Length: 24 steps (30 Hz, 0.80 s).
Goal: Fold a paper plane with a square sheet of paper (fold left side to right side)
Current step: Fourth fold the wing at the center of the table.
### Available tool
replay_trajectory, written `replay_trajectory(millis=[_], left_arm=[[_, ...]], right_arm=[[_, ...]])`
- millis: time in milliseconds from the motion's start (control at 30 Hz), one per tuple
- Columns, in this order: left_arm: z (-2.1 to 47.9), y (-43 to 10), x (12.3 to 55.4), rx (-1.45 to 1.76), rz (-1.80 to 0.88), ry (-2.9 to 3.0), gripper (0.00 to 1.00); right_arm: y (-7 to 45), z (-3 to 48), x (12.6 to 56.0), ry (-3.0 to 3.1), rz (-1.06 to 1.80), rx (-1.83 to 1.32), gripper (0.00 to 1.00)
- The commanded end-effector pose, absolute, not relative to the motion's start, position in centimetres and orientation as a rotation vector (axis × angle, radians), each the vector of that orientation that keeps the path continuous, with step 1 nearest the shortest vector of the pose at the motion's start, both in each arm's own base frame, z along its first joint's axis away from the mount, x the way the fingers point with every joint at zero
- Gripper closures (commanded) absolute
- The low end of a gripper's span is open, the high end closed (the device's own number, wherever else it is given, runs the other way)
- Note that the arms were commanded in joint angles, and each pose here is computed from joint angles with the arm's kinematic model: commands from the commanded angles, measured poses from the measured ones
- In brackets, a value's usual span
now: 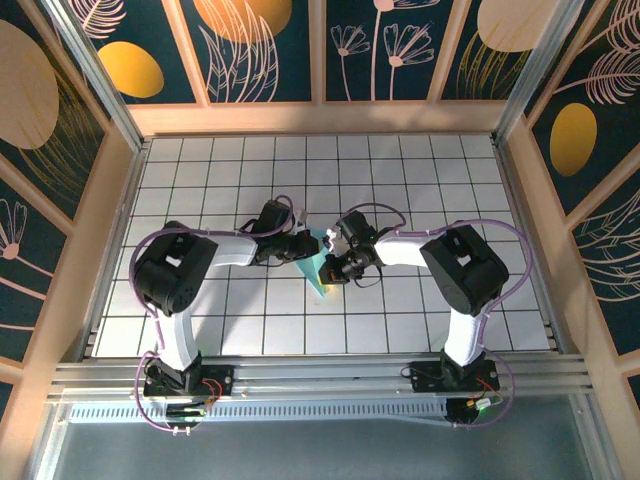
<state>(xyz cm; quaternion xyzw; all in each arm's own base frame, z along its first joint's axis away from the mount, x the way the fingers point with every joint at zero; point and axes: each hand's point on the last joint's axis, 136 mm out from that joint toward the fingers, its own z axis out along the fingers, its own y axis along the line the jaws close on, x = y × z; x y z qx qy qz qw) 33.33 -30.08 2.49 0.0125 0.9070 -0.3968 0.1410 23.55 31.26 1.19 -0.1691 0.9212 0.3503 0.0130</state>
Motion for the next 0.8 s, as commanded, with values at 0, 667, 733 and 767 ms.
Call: replay_trajectory(millis=[0,667,733,767], left_arm=[[2.4,-30.3,34.8,0.015,-1.128,2.606,0.98],[-1.4,-27.8,33.6,-0.132,-0.958,2.722,1.00],[-1.4,-27.8,33.6,-0.142,-0.964,2.717,1.00],[-1.4,-27.8,33.5,-0.145,-0.966,2.718,1.00]], right_arm=[[25.4,-4.8,21.0,3.138,0.704,-0.433,1.00],[31.8,7.5,25.5,2.692,1.330,-0.451,1.00],[31.9,7.4,25.8,2.684,1.344,-0.444,1.00],[31.9,7.0,25.8,2.692,1.339,-0.442,1.00]])
